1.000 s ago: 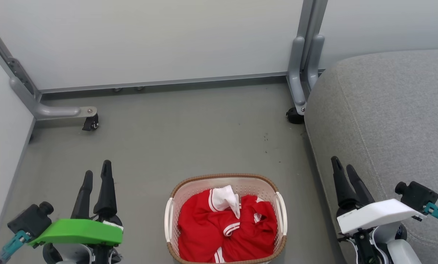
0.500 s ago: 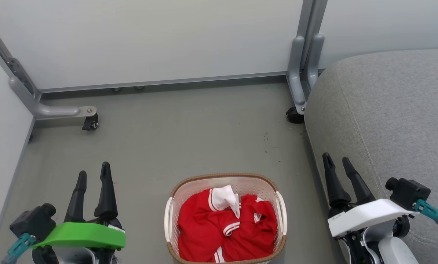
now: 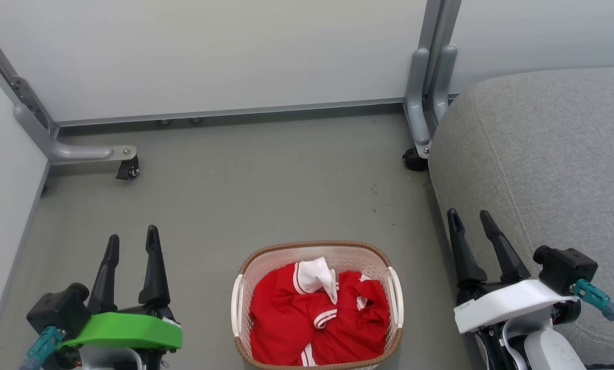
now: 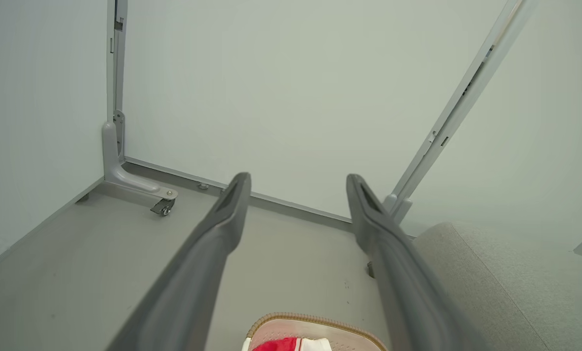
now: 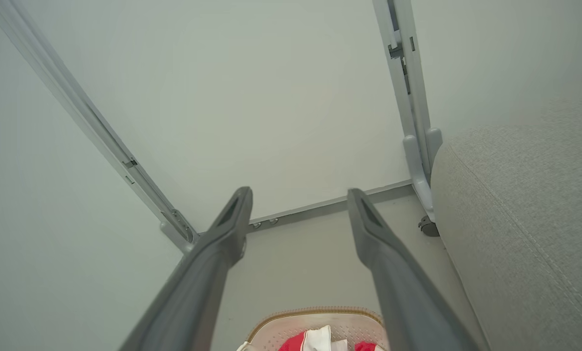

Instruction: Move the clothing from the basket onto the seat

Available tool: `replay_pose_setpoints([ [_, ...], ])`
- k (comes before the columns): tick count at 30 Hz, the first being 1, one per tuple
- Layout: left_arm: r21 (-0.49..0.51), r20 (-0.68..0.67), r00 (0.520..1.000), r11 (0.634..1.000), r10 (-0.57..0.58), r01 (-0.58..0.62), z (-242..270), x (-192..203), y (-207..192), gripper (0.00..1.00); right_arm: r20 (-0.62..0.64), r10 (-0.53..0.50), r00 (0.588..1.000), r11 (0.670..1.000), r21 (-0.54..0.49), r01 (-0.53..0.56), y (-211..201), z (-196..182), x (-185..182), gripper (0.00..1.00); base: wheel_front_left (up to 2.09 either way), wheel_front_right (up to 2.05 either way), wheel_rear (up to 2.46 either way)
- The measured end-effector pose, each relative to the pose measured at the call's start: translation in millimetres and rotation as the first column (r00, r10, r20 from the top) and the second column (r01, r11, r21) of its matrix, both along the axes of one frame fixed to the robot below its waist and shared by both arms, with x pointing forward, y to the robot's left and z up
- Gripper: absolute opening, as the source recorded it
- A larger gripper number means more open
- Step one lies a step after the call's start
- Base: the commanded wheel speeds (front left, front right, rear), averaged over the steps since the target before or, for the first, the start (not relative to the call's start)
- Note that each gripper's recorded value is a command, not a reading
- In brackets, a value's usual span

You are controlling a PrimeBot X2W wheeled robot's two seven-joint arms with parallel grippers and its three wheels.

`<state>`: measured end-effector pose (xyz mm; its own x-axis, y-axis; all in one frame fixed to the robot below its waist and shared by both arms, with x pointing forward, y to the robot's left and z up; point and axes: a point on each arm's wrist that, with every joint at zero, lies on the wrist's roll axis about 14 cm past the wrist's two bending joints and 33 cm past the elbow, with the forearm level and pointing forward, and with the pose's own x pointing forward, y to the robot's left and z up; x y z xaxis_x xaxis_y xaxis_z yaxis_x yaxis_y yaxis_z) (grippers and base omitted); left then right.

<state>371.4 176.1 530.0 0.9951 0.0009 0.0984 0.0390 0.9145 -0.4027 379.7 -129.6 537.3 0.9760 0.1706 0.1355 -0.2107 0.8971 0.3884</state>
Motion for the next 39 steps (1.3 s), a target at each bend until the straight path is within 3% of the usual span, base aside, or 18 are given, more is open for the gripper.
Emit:
replay_pose_setpoints([
  [20,0.207,0.054,0.998,0.978,-0.016,0.005,8.3,-6.2,-10.0,1.00,0.091,0.017,0.996,0.985,-0.174,-0.001,7.9,12.4,-7.0,1.00,0.00,0.00,0.00],
  [39,0.350,0.068,0.997,0.937,-0.048,0.021,5.2,-10.8,-17.1,1.00,0.127,-0.011,0.992,0.967,-0.251,0.043,-1.9,12.8,-7.3,1.00,0.00,0.00,0.00],
])
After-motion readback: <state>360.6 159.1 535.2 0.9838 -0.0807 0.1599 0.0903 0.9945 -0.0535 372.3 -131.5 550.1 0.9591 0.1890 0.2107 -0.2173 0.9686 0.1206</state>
